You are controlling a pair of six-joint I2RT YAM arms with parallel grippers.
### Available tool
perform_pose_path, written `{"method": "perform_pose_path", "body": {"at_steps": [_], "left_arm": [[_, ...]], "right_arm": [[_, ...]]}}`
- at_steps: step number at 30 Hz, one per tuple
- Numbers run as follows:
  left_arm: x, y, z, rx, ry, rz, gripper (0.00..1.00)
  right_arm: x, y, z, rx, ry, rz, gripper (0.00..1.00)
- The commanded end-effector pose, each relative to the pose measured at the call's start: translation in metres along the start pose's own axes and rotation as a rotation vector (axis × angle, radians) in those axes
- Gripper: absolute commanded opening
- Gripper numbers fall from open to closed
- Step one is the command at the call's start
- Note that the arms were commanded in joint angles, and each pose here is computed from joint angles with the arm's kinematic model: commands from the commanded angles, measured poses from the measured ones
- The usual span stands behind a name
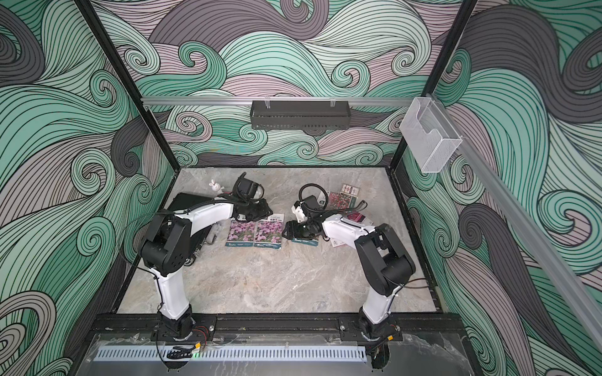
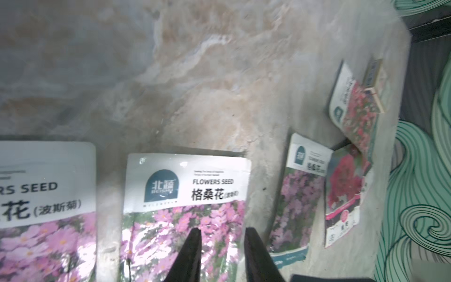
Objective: Arrange the seed packets in a row
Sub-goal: Adjust the seed packet at the center of the board.
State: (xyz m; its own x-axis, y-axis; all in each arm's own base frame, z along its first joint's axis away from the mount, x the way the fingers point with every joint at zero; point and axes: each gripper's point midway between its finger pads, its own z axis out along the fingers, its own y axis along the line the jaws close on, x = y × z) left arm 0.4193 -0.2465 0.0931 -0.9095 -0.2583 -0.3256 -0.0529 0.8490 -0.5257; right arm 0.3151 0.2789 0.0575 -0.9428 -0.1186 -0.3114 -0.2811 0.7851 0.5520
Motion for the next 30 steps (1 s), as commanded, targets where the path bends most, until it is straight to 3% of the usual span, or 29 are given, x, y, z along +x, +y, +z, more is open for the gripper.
{"method": "perform_pose_path", "body": {"at_steps": [1, 12, 30], "left_arm": [[-0.026, -0.023, -0.046, 0.018, -0.093, 0.058, 0.33], [-0.02, -0.012, -0.094, -0.009, -0.152, 0.089, 0.36], [-0.014, -0.001, -0.093, -0.011, -0.131, 0.081, 0.36]], "right_arm": [[-0.016, 0.012, 0.009, -0.062, -0.034, 0.008, 0.66], [-0.044, 0.003, 0.048, -0.039, -0.011, 0.018, 0.66], [-0.053, -0.013, 0.077, 0.014, 0.033, 0.005, 0.66]]}}
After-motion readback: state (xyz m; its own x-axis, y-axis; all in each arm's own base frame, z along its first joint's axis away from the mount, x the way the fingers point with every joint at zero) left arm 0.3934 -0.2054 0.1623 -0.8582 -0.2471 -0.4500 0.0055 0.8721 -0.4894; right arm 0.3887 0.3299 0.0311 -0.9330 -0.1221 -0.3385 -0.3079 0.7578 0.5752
